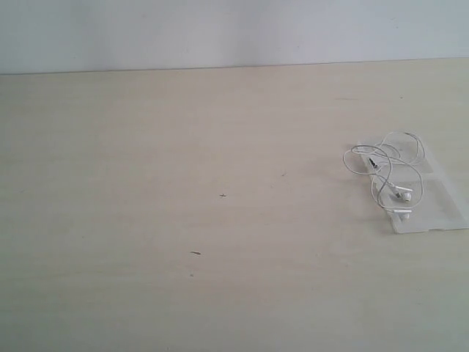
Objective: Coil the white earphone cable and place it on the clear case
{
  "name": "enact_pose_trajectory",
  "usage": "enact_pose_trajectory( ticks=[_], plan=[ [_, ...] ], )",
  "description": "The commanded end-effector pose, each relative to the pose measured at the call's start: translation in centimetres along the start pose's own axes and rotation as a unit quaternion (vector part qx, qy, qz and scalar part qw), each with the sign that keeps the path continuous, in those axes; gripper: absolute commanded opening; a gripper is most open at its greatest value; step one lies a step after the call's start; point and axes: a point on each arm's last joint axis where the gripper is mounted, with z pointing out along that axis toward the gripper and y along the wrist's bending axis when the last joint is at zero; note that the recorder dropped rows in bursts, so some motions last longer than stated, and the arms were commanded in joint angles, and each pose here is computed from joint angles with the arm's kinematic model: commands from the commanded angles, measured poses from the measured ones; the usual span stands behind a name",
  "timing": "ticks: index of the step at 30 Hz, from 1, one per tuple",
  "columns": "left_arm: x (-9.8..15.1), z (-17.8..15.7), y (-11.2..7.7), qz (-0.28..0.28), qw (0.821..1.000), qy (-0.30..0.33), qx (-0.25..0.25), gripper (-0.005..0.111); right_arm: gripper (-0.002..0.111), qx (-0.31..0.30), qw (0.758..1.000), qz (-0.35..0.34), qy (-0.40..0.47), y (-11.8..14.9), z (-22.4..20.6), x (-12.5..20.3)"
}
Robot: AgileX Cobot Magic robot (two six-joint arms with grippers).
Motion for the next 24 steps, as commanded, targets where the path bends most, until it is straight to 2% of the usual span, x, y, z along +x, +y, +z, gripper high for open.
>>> enact_pose_trajectory(
  ticks=[1, 6, 10, 15, 19, 24],
  plan=[
    [0.6, -0.2, 0.1, 0.008, 1.0, 0.03, -0.002, 0.0, 0.0, -0.001, 1.0, -0.008, -0.003, 0.0, 0.0, 0.1],
    [1.7, -0.3, 0.2, 0.009, 0.996, 0.088, -0.008, 0.0, 0.0, -0.001, 1.0, -0.007, -0.003, 0.0, 0.0, 0.1],
    [1.8, -0.3, 0.2, 0.009, 0.996, 0.092, -0.008, 0.0, 0.0, 0.0, 1.0, -0.008, -0.003, 0.0, 0.0, 0.0],
    [2.7, -0.6, 0.3, 0.01, 0.989, 0.147, -0.014, 0.0, 0.0, 0.0, 1.0, -0.008, -0.003, 0.0, 0.0, 0.0],
    [3.0, -0.7, 0.3, 0.011, 0.986, 0.163, -0.016, 0.0, 0.0, 0.0, 1.0, -0.008, -0.003, 0.0, 0.0, 0.0],
    [3.3, -0.8, 0.6, 0.049, 0.982, 0.18, -0.022, 0.0, 0.0, 0.0, 1.0, -0.008, -0.003, 0.0, 0.0, 0.0]
  ],
)
